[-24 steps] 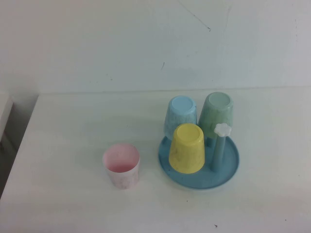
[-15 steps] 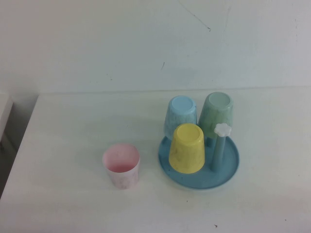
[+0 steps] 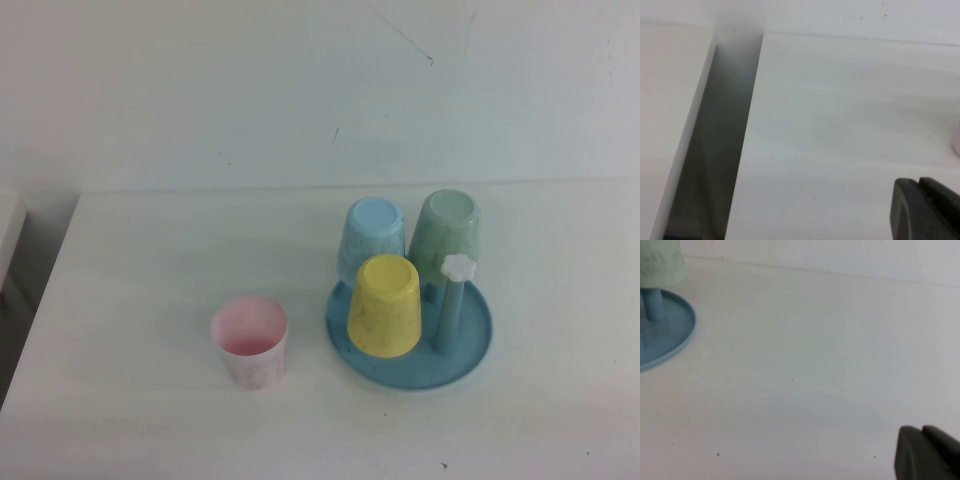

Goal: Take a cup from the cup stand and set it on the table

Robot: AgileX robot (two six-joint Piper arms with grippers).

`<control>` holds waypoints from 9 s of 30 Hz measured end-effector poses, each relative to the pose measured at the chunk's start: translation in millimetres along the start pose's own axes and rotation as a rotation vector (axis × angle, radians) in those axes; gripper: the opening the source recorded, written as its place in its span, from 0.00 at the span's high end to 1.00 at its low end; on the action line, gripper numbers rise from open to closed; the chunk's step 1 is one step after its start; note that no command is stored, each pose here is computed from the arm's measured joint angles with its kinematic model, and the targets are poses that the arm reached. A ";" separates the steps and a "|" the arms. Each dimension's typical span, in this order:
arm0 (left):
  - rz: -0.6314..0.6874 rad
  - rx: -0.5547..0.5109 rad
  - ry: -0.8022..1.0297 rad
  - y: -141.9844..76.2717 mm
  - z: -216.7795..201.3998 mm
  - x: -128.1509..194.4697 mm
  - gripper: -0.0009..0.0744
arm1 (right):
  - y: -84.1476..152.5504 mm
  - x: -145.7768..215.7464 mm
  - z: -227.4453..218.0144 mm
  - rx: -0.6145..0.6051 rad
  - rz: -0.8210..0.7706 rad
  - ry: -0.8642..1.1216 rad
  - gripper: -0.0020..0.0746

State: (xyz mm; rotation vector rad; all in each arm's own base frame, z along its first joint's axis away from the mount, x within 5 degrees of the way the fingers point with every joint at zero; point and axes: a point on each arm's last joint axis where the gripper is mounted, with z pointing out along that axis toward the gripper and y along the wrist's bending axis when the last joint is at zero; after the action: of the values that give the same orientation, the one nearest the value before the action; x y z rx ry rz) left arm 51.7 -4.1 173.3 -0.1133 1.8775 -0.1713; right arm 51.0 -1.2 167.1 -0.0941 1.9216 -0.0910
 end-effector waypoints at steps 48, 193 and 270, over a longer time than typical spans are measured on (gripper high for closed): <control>0.000 0.000 0.000 0.0 0.0 0.0 0.99 | 0.0 0.0 0.0 0.000 0.000 0.000 0.98; 0.042 0.609 0.420 -89.4 95.5 -166.1 0.99 | 128.3 -246.4 296.0 -0.803 -0.535 0.448 0.56; -0.542 0.863 0.241 -113.2 98.6 -218.9 0.35 | 140.1 -393.1 174.7 -1.318 -0.008 0.124 0.26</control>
State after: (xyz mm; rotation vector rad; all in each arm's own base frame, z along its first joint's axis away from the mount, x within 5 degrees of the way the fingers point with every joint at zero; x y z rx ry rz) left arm 212.1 -85.6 368.6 -0.0020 1.8128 -1.3877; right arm 347.4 178.1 458.0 -0.9754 1.7949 1.1910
